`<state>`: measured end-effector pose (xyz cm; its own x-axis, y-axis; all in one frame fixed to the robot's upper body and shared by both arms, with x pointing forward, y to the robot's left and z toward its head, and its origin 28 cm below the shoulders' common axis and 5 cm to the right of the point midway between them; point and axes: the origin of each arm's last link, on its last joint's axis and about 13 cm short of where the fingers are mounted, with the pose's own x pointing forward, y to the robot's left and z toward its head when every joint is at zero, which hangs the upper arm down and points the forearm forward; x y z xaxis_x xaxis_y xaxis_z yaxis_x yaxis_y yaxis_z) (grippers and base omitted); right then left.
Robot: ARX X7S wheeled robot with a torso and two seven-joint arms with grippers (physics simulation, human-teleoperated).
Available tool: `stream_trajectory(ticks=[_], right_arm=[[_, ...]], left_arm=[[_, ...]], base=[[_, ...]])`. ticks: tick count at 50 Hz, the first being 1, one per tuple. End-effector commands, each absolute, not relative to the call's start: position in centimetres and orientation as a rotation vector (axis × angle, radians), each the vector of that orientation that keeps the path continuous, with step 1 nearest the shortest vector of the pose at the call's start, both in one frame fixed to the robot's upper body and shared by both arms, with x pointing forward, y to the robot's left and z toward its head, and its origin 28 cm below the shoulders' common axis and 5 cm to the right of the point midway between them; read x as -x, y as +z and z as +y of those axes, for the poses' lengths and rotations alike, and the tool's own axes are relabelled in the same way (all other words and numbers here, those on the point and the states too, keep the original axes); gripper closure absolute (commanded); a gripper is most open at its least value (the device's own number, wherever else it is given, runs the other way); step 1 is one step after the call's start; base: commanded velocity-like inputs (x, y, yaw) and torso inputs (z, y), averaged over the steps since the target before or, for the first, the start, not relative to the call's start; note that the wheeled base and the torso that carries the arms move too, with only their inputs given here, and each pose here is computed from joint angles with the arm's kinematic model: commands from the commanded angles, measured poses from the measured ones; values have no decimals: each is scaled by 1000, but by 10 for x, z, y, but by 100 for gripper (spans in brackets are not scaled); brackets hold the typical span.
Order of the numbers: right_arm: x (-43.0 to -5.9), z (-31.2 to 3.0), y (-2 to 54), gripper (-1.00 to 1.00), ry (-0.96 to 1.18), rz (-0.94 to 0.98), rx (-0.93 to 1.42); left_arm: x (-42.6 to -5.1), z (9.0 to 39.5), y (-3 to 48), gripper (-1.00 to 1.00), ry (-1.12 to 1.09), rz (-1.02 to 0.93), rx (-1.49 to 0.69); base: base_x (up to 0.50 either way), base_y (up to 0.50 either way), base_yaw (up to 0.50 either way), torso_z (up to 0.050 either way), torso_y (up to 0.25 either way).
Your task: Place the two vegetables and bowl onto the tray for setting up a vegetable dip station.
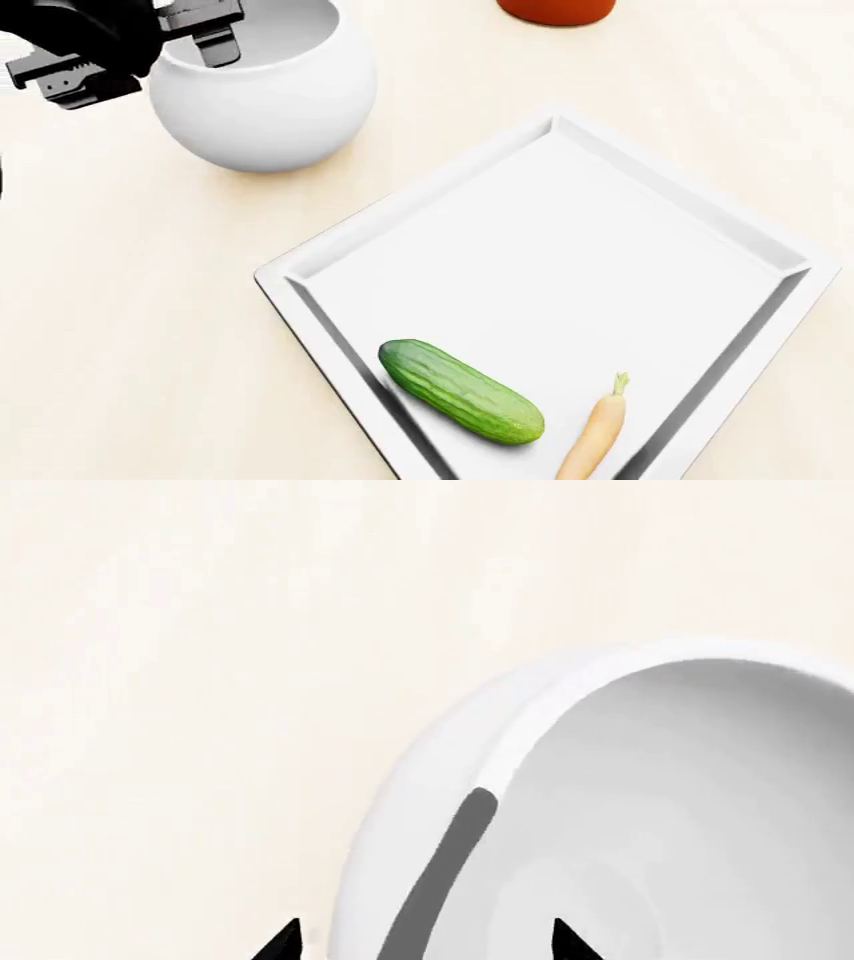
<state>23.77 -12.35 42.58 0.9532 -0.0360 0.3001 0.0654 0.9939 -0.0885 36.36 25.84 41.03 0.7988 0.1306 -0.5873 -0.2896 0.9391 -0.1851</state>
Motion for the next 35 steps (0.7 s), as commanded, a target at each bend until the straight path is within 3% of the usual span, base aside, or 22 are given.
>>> stream_trajectory(ticks=[1,27,35], right_arm=[[-236,-123,428,-100,-50,-308,100],[-235,-122,428,-100,-47,-313,95],[-235,-124,429,-100,-57,-313,94]], left_arm=[[-367,260,401,100,244,638,289],[-368,267,402,100,286,616,337],[-358,260,427,100,249,571,317]], base=[[0,0,0,0,0],[0,0,0,0,0],[0,0,0,0,0]])
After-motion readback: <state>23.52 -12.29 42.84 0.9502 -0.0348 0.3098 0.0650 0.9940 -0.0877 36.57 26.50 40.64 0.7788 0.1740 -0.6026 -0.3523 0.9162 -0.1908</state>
